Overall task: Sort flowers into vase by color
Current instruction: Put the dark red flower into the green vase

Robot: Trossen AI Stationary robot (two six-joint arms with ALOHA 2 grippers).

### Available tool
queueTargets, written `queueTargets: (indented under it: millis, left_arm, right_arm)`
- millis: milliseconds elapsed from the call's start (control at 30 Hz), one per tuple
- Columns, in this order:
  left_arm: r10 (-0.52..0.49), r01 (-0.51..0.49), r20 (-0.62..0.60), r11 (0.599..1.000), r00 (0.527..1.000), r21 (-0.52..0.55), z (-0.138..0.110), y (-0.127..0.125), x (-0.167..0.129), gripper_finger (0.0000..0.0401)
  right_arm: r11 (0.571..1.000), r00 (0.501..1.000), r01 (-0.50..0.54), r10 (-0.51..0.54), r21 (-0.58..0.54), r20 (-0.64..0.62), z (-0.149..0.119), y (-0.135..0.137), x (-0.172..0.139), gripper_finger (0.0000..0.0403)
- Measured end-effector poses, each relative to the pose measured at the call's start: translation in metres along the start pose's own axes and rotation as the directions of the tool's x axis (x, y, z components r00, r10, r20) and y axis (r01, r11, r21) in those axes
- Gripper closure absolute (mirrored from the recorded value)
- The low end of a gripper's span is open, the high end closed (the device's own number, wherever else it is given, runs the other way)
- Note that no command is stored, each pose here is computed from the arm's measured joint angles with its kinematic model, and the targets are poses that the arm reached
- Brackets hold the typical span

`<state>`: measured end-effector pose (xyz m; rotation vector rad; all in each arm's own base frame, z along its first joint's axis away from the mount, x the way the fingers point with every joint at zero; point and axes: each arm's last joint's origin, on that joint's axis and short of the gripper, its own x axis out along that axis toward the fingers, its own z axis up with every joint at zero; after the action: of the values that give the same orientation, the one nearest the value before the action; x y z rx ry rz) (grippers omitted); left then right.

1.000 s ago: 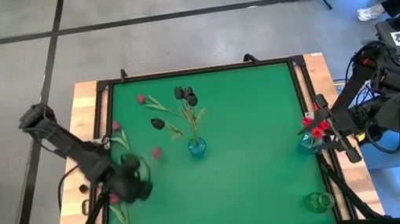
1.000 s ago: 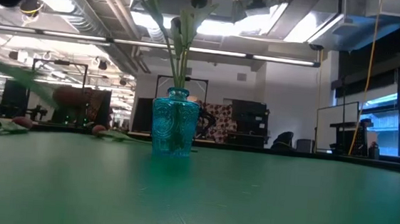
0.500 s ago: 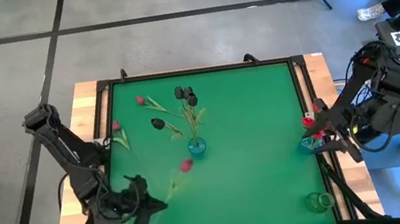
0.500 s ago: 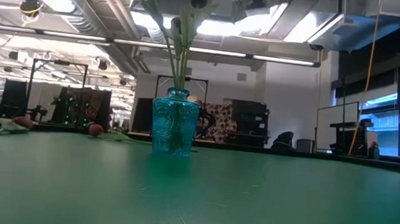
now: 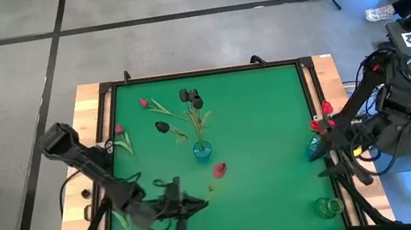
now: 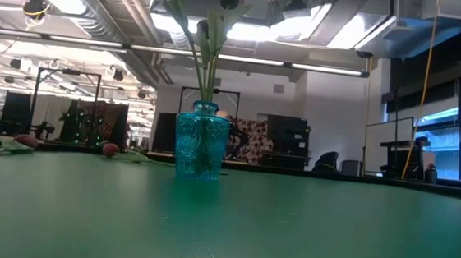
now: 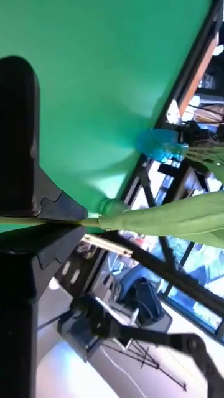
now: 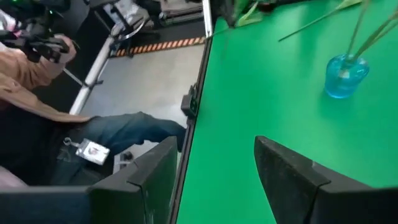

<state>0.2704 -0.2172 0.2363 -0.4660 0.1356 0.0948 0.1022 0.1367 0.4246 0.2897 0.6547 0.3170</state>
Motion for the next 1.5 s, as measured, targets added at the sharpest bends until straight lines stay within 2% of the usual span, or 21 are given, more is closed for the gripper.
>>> queueTargets:
  millis: [167, 333, 600, 800, 1000, 1233, 1300, 1500]
  left_arm:
    - [-0.022, 0.021, 0.01, 0.995, 1.0, 0.093, 0.015, -0.006, 0.041, 0.0395]
    - [0.019, -0.022, 0.02, 0.99, 1.0, 0.14, 0.023, -0.001, 0.057, 0.0394]
    - [0.08, -0.091, 0.069, 0.98, 0.994, 0.178, 0.028, 0.018, 0.086, 0.0394]
    - [0.101, -0.121, 0.089, 0.955, 0.991, 0.27, 0.034, 0.023, 0.127, 0.0394]
    - [0.115, -0.155, 0.137, 0.929, 0.984, 0.336, 0.047, 0.022, 0.149, 0.0394]
    - [0.103, -0.153, 0.155, 0.922, 0.982, 0.357, 0.047, 0.015, 0.168, 0.0394]
    - [0.129, -0.185, 0.174, 0.913, 0.976, 0.363, 0.047, 0.014, 0.174, 0.0394]
    - [0.171, -0.249, 0.237, 0.902, 0.956, 0.353, 0.057, 0.009, 0.193, 0.0394]
  right_arm:
    - [0.999, 1.0, -0.012, 0.01, -0.041, -0.028, -0.001, 0.002, 0.003, 0.0187]
    - [0.997, 1.0, -0.003, 0.003, -0.078, -0.002, 0.006, 0.0, -0.008, 0.0187]
    - [0.981, 0.99, 0.115, -0.1, -0.157, 0.101, 0.013, -0.003, -0.015, 0.0187]
    - [0.967, 0.984, 0.172, -0.159, -0.186, 0.082, 0.011, -0.003, 0.0, 0.0187]
    - [0.965, 0.981, 0.195, -0.192, -0.174, 0.032, 0.01, -0.009, 0.003, 0.0164]
    - [0.948, 0.957, 0.28, -0.263, -0.154, 0.121, 0.014, -0.007, 0.007, 0.0144]
    - [0.948, 0.951, 0.29, -0.27, -0.129, 0.153, 0.017, -0.006, 0.01, 0.0144]
    - [0.972, 0.96, 0.227, -0.215, -0.053, 0.182, 0.029, -0.003, 0.019, 0.0144]
